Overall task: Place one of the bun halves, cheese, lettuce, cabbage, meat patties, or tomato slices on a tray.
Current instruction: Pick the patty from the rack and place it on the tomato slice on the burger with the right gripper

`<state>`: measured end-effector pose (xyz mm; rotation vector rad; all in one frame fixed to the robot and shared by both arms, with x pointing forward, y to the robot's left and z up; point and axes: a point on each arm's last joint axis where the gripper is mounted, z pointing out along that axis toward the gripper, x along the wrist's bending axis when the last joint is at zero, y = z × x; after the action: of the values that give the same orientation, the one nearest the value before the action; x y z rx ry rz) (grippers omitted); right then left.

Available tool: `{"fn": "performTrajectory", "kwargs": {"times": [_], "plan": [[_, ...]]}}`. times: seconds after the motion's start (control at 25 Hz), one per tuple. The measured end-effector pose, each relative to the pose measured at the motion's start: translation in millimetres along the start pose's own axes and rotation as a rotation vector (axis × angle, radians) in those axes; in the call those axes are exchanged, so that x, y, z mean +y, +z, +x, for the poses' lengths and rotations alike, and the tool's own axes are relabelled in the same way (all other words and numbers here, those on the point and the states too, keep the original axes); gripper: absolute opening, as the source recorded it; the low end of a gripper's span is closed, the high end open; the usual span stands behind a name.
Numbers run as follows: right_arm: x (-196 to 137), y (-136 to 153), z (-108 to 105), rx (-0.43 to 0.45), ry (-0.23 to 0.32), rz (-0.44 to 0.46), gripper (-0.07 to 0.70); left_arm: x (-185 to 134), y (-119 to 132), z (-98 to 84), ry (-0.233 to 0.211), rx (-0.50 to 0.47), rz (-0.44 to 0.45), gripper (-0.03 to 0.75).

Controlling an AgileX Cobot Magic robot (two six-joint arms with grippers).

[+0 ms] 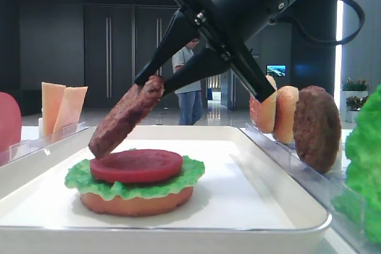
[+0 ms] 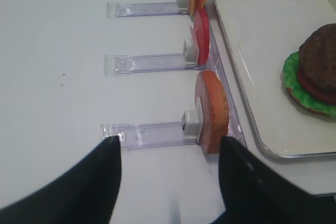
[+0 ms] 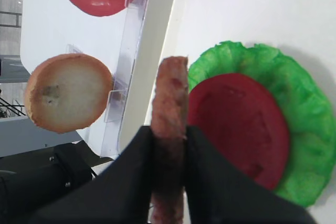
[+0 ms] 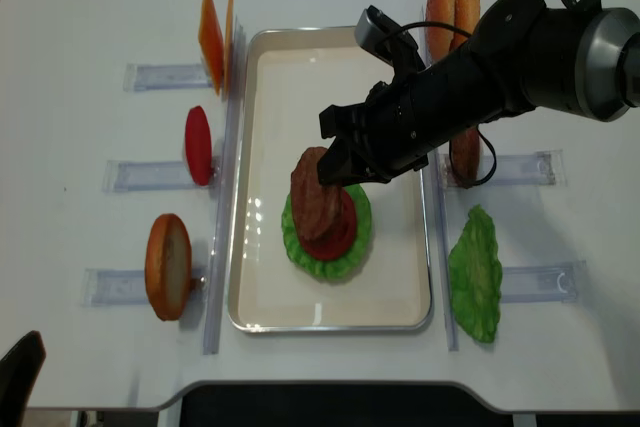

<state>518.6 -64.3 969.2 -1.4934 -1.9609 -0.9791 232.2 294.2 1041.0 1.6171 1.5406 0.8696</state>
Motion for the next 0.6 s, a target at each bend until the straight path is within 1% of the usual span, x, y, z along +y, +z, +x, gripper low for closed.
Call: {"fn": "performTrajectory", "kwargs": {"times": [0.16,0.24,0.36,0.6], "plan": [[-1.0,2.4,-1.9,0.003,0.004,0.015,0.127,0.0,0.0,0.0,0.0,0.0,0.0,0.454],[-2.2,6.4,-5.4,0.003,0.015,0.033,0.127,0.0,0.0,0.0,0.0,0.0,0.0,0.454],[-2.0,8.2,-7.2,0.008,0.029,0.034,0.127,0.0,0.0,0.0,0.0,0.0,0.0,0.454],[-2.0,8.0,-7.1,0.011,0.031,0.035,0.127,0.0,0.0,0.0,0.0,0.0,0.0,0.454]]}}
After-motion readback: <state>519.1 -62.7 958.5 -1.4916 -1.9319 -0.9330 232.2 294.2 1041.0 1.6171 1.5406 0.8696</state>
